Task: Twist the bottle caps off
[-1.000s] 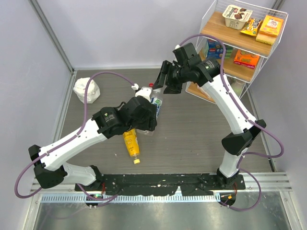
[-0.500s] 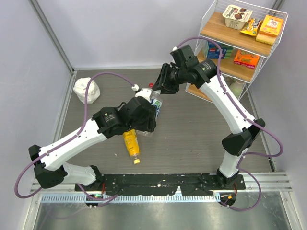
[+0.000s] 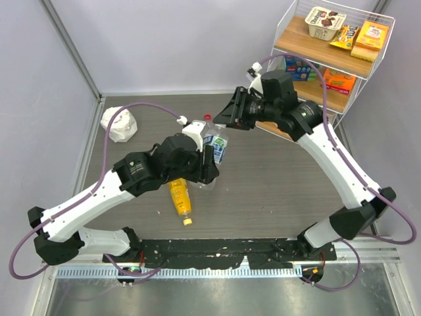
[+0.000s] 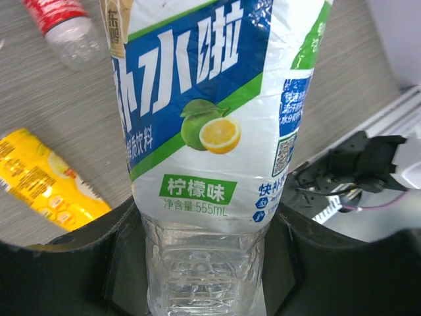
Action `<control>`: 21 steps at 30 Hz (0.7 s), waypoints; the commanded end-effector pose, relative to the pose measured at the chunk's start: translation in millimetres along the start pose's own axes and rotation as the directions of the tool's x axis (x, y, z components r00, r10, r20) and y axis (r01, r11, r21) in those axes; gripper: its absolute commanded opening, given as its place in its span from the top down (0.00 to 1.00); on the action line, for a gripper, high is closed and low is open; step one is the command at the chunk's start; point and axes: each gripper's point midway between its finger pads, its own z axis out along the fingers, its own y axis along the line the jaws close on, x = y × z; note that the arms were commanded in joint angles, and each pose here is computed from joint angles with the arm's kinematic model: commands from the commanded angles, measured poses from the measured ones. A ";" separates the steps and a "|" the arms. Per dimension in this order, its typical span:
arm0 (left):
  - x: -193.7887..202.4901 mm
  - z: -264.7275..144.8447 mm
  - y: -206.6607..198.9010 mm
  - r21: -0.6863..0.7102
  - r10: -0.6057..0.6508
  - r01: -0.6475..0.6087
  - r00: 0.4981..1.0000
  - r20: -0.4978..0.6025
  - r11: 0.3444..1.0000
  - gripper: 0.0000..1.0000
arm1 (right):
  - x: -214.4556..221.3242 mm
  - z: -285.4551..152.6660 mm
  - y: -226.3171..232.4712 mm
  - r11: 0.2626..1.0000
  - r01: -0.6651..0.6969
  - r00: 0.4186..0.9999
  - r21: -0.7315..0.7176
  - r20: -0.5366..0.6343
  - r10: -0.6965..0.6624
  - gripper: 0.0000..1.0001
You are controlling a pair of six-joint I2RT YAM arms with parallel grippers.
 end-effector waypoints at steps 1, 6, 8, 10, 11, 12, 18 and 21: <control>-13.5 -11.9 -26.9 0.174 -0.014 0.002 0.997 0.072 0.985 0.88 | -15.9 -37.6 54.4 0.947 0.087 0.992 -0.308 0.110 -0.056 0.98; -16.5 -25.1 -47.2 0.321 -0.035 -0.005 0.992 0.119 0.947 0.87 | -27.2 -71.6 71.8 0.892 0.140 0.977 -0.429 0.208 -0.053 0.98; -18.0 -28.4 -50.3 0.346 -0.047 -0.002 0.990 0.133 0.938 0.93 | -29.6 -82.6 76.6 0.865 0.158 0.973 -0.475 0.225 -0.054 0.98; -19.0 -31.2 -52.5 0.365 -0.059 0.003 0.988 0.141 0.931 0.98 | -30.0 -92.3 81.9 0.836 0.181 0.969 -0.518 0.239 -0.062 0.98; -15.9 -32.7 -57.1 0.392 -0.058 0.004 0.990 0.126 0.920 0.98 | -28.0 -98.0 87.8 0.809 0.211 0.965 -0.549 0.249 -0.083 0.98; -15.7 -33.6 -59.9 0.407 -0.060 0.004 0.990 0.125 0.913 0.98 | -27.3 -101.2 90.9 0.798 0.214 0.965 -0.563 0.248 -0.083 0.98; -11.6 -35.6 -81.1 0.510 -0.076 0.022 0.993 0.085 0.860 0.97 | -14.2 -131.0 119.4 0.646 0.310 0.948 -0.697 0.280 -0.152 0.98; -14.8 -38.9 -85.1 0.537 -0.100 0.031 0.990 0.099 0.843 0.97 | -7.4 -143.4 129.2 0.571 0.339 0.940 -0.747 0.291 -0.178 0.98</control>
